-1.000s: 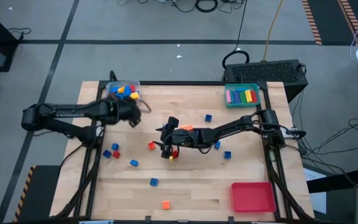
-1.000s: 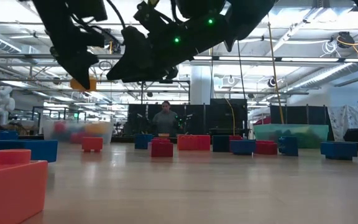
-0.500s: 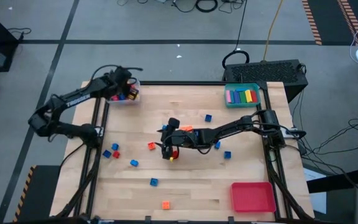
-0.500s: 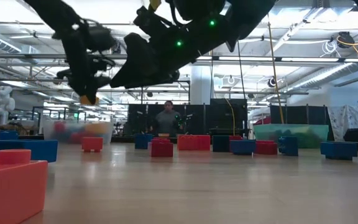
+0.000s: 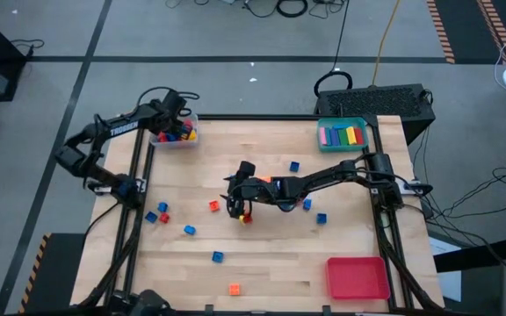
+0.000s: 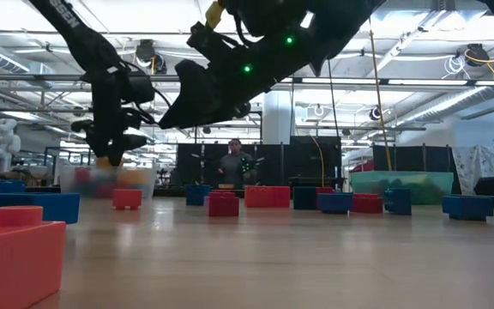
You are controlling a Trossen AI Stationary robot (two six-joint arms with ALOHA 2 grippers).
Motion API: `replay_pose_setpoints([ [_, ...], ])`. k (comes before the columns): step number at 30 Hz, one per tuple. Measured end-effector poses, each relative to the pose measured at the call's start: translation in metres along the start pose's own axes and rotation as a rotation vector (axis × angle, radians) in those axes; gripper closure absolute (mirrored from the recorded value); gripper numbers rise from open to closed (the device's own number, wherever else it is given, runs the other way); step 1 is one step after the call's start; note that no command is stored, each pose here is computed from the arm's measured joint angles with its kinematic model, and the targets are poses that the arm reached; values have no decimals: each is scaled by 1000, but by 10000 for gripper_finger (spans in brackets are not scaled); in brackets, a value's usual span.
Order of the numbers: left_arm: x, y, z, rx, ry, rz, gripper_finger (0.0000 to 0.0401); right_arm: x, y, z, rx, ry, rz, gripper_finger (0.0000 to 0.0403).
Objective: Sort blocks by size
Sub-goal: Put the big yellow game piece into the transparent bin, then put the blue small game piece into the red bin
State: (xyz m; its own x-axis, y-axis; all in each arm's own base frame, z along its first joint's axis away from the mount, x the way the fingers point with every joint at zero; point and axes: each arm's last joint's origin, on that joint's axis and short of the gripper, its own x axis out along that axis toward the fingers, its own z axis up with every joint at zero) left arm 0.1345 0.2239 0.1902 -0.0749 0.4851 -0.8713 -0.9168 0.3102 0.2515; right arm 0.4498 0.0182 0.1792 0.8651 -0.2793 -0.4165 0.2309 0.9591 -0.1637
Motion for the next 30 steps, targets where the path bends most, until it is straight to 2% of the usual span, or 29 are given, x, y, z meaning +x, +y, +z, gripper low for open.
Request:
replay_pose_setpoints([
  [6, -2, 4, -3, -3, 23, -4, 165, 2, -7, -2, 0, 22, -10, 156],
  [9, -13, 4, -7, 1, 34, -10, 148, 2, -7, -3, -3, 32, -10, 156],
  [17, -73, -6, -31, 80, 38, -74, 143, 2, -6, -3, -20, 33, -9, 156],
  [21, -101, -19, -56, 125, 69, -124, 144, 2, -6, -3, -23, 32, -9, 156],
  [26, -126, -34, -93, 147, 180, -129, 154, 2, -6, -3, -28, 36, -3, 156],
  [30, -140, -45, -117, 240, 287, -176, 159, 2, -4, -4, -25, 38, 64, 156],
])
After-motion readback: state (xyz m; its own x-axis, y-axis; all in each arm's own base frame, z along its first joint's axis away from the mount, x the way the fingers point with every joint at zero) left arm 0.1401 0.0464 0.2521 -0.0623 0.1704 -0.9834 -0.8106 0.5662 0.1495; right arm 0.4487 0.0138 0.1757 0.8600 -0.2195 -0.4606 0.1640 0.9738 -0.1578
